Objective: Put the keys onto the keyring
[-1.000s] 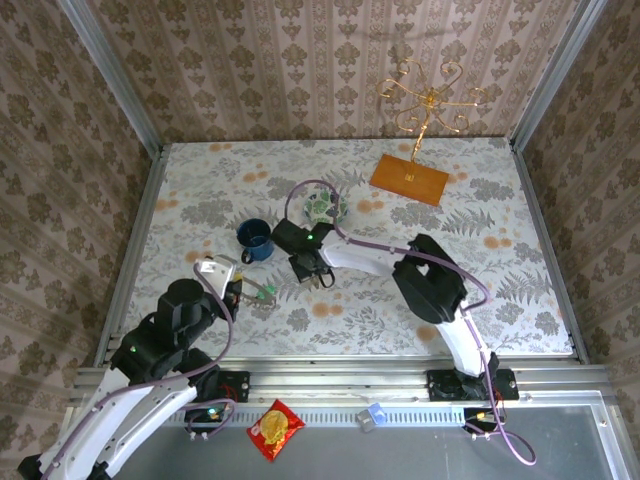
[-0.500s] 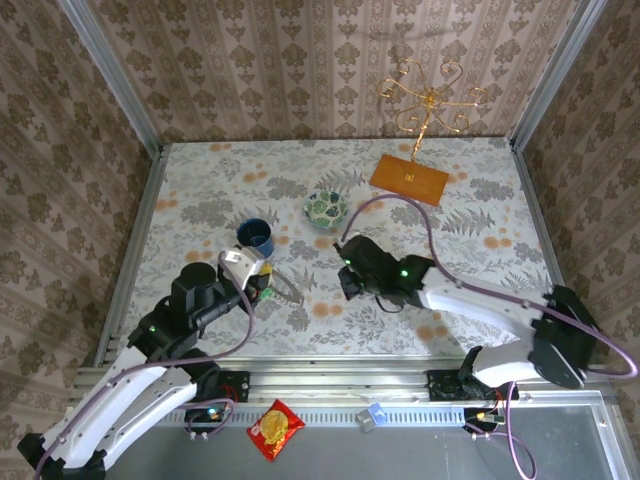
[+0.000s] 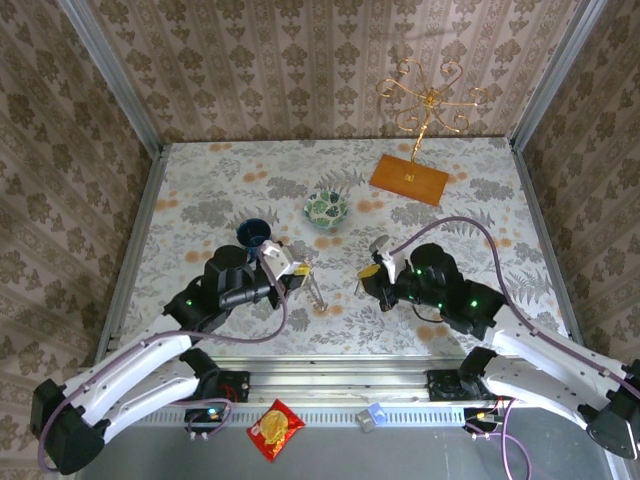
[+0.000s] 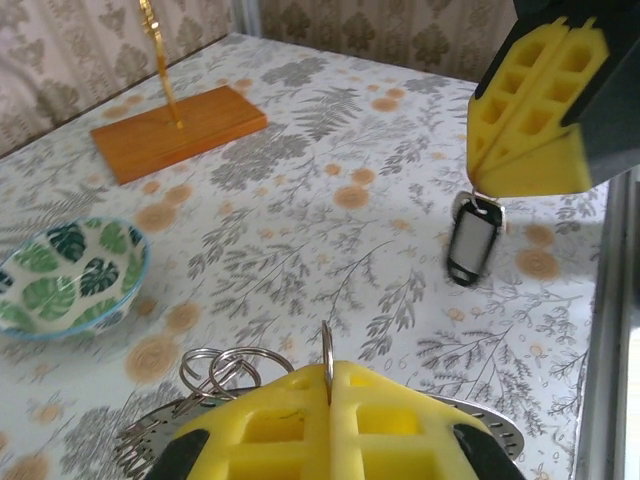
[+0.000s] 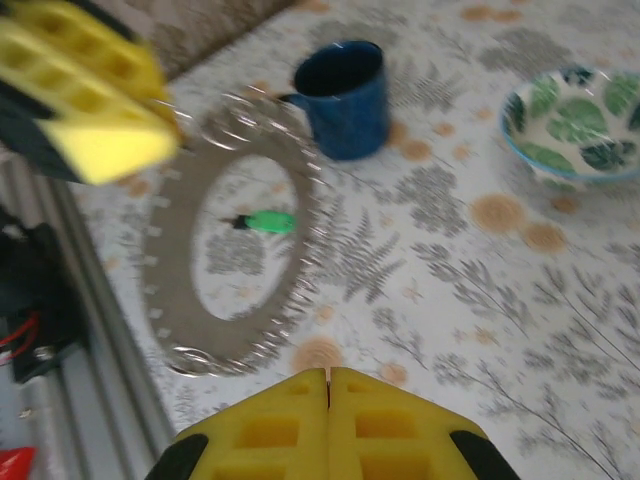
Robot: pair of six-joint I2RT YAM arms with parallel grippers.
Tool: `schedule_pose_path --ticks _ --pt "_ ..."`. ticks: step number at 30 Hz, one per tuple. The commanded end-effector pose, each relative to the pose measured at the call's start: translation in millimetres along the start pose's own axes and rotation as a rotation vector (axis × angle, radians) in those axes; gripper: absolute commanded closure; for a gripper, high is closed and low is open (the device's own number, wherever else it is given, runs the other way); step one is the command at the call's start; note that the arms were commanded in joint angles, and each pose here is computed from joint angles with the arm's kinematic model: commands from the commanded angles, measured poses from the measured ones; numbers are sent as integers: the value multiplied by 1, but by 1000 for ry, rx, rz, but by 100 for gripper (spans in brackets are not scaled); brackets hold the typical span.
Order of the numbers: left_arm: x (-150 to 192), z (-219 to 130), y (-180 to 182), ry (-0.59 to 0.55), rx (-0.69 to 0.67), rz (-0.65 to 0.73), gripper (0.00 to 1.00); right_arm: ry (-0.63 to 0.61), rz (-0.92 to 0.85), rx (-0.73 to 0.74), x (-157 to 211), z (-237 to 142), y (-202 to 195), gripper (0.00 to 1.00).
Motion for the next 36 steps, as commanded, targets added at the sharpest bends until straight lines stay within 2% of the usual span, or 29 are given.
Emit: schedule_pose_path --ticks 1,7,17,27,36 --pt "-15 5 -10 -114 125 91 100 -82 -59 -109 -7 -4 8 100" --pt "-9 12 -14 -131 196 93 100 -112 -55 -177 -15 -1 11 100" --pt "0 26 -17 -168 228 46 100 -155 -21 -233 -27 16 10 100" --pt "6 35 -21 -150 209 21 100 -175 15 -118 -25 24 1 100" --pt "6 36 -21 -149 193 -1 100 -162 18 -125 -24 28 1 100"
Point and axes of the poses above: each hand's point on the last joint's axis, 136 mm out from that joint toward the fingers, its own z axis out along the fingers, its own y axis along the line the jaws close on, x = y × z, the point moved 10 cm from there along -z, back along the fingers, and after that the axes turned 12 degrees about -z, right-handed, at the moved point
